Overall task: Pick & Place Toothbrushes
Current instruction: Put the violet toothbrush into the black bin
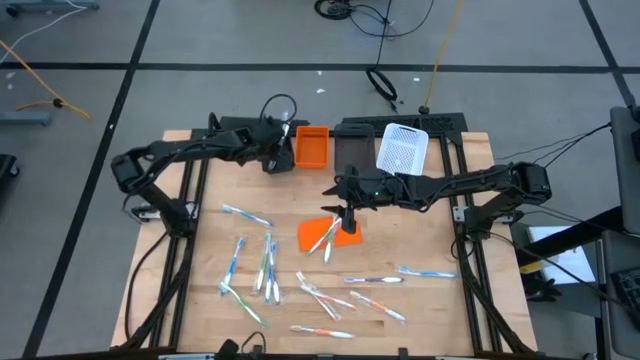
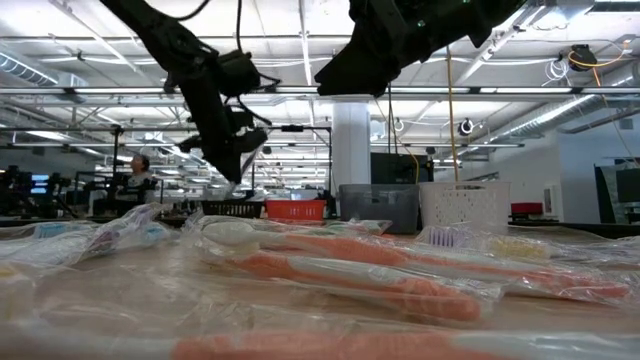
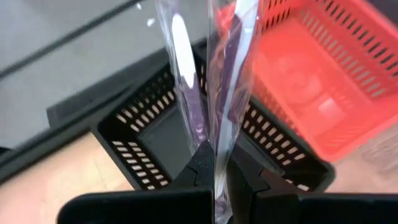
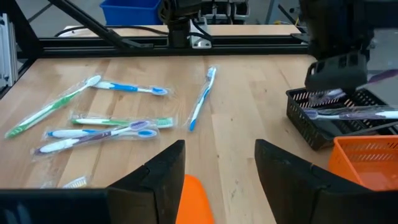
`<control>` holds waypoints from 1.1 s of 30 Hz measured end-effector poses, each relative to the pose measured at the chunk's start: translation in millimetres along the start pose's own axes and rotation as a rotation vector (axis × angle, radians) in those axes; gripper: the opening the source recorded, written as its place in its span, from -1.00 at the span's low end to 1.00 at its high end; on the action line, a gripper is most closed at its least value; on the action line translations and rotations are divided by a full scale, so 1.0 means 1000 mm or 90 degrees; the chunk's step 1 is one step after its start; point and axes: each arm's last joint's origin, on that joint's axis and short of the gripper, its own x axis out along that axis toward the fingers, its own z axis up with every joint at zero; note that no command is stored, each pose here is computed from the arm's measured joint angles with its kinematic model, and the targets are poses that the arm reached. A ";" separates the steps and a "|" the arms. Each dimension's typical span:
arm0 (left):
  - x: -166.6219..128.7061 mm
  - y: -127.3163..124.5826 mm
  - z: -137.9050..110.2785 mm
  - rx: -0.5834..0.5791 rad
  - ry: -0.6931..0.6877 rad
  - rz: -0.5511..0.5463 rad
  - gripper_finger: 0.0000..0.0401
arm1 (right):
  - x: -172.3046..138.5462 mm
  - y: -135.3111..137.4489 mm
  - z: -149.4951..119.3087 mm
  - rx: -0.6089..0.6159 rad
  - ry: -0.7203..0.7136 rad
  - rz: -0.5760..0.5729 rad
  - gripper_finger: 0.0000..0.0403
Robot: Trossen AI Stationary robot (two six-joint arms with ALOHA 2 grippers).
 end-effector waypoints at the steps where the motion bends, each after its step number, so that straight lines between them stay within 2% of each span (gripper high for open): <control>1: 0.003 0.001 0.000 -0.003 0.006 -0.001 -0.96 | 0.000 0.000 0.000 0.000 0.000 0.000 -0.08; 8: 0.023 0.005 -0.006 -0.021 0.050 -0.010 -0.97 | 0.000 0.000 -0.001 0.000 0.004 0.000 -0.09; 11: 0.027 0.006 -0.007 -0.038 0.063 -0.020 -0.92 | 0.000 0.000 -0.001 0.000 0.005 0.000 -0.08; 19: 0.027 0.007 -0.008 -0.051 0.077 -0.031 -0.97 | 0.000 0.000 -0.001 -0.001 0.006 0.000 -0.10; 26: 0.026 0.007 -0.013 -0.066 0.113 -0.032 -0.88 | 0.000 0.000 -0.001 -0.002 0.009 0.000 -0.10; 33: 0.026 0.008 -0.015 -0.054 0.127 -0.028 -0.97 | 0.000 0.000 -0.001 -0.002 0.009 0.000 -0.09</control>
